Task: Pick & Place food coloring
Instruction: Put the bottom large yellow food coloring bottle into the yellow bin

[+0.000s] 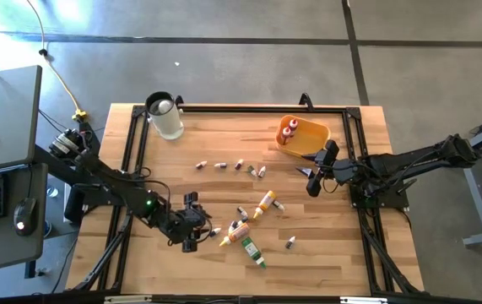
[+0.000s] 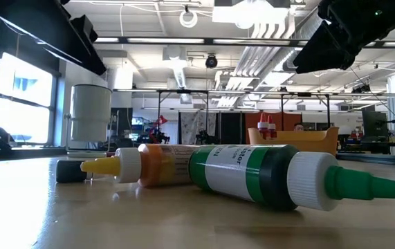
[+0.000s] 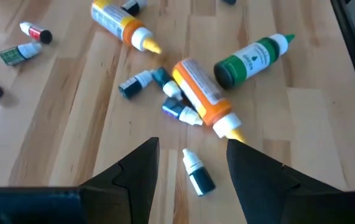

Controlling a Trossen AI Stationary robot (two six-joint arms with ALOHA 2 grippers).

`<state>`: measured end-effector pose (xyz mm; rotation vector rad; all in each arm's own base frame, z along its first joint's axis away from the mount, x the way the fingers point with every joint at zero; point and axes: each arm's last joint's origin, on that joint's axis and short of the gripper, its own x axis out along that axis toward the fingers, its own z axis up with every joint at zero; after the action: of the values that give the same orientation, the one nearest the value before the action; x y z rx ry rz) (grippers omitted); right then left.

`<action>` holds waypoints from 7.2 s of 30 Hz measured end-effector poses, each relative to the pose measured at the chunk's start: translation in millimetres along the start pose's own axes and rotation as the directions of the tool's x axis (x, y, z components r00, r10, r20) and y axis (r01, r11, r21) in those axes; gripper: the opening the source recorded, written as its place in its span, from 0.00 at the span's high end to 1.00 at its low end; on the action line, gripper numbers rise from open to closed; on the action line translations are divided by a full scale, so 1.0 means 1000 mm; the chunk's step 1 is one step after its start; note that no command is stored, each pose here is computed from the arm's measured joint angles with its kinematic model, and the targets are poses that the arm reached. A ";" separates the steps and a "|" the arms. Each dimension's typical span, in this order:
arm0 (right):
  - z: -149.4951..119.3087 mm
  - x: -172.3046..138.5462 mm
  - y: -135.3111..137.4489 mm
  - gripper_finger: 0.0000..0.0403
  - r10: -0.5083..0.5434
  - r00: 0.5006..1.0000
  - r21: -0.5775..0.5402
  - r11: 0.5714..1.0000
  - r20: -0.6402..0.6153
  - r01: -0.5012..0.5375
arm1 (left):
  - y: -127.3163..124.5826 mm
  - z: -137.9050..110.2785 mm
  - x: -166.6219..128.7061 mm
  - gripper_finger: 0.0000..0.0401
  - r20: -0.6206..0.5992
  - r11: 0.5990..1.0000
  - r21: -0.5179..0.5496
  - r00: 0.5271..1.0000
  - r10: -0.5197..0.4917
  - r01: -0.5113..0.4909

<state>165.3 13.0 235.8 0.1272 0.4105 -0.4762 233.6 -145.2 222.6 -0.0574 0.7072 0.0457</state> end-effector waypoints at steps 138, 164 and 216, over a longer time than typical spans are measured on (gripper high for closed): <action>0.013 -0.001 0.004 0.46 0.027 0.993 0.122 0.992 0.117 -0.041 | -0.015 -0.012 0.123 0.54 0.093 0.979 -0.201 0.994 0.062 -0.042; 0.015 -0.001 0.004 0.46 0.025 0.990 0.092 0.995 0.137 -0.038 | -0.050 -0.034 0.121 0.54 -0.002 0.938 -0.316 0.989 0.147 -0.140; 0.020 -0.002 0.009 0.46 0.154 0.973 0.116 0.978 0.170 -0.175 | -0.066 0.011 0.114 0.75 0.013 0.967 0.031 0.967 0.254 -0.255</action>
<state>175.1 17.4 255.4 0.2460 0.2081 -0.3462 330.9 -207.8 159.3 0.0647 0.7030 0.2808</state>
